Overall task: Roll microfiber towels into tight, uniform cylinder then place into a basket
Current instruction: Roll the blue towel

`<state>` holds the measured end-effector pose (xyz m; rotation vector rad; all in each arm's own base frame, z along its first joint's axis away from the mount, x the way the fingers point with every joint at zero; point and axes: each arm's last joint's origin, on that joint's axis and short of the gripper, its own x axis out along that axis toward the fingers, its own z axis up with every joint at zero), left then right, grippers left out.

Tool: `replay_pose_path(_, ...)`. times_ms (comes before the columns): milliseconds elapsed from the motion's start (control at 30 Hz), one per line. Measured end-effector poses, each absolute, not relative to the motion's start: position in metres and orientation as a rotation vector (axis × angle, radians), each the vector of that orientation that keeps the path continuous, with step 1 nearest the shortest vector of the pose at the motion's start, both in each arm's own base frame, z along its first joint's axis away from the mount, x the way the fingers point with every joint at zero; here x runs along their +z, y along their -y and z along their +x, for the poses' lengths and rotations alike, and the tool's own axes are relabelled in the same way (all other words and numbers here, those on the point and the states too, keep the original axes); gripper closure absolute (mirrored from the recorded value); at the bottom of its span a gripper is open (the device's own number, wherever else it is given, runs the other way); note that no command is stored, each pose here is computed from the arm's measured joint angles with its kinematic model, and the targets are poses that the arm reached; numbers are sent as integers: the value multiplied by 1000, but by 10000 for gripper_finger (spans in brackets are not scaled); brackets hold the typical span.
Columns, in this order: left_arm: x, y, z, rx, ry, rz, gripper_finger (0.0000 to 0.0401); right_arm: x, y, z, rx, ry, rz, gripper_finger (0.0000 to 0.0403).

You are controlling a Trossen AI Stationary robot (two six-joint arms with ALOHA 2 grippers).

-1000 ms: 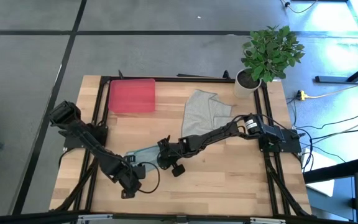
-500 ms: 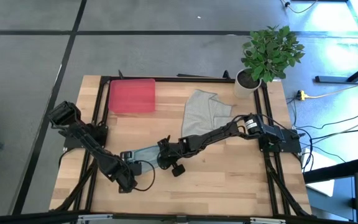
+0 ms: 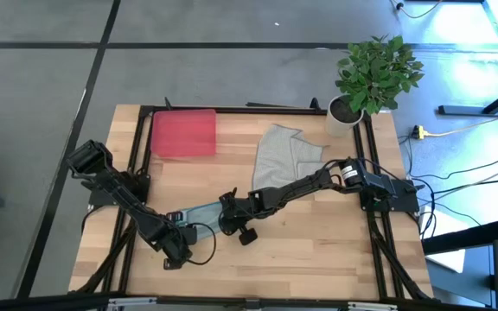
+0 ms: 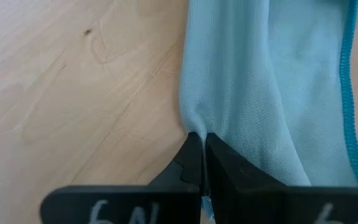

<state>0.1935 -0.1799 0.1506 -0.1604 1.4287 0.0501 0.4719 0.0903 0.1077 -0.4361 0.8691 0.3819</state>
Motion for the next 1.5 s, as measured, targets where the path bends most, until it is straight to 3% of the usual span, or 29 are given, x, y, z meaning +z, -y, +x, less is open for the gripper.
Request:
replay_pose_path(667,132,195,197,110,-1347,-129,327,108,-89,472,376,-865,-436,395)
replay_pose_path(933,131,193,195,177,-1367,-177,392,108,-89,472,376,-866,-436,391)
replay_pose_path(1133,133,192,194,161,-1381,-198,399,108,-89,472,375,-871,-415,396)
replay_pose_path(1500,151,199,199,35,-1406,-274,401,119,-94,463,557,-907,-277,396)
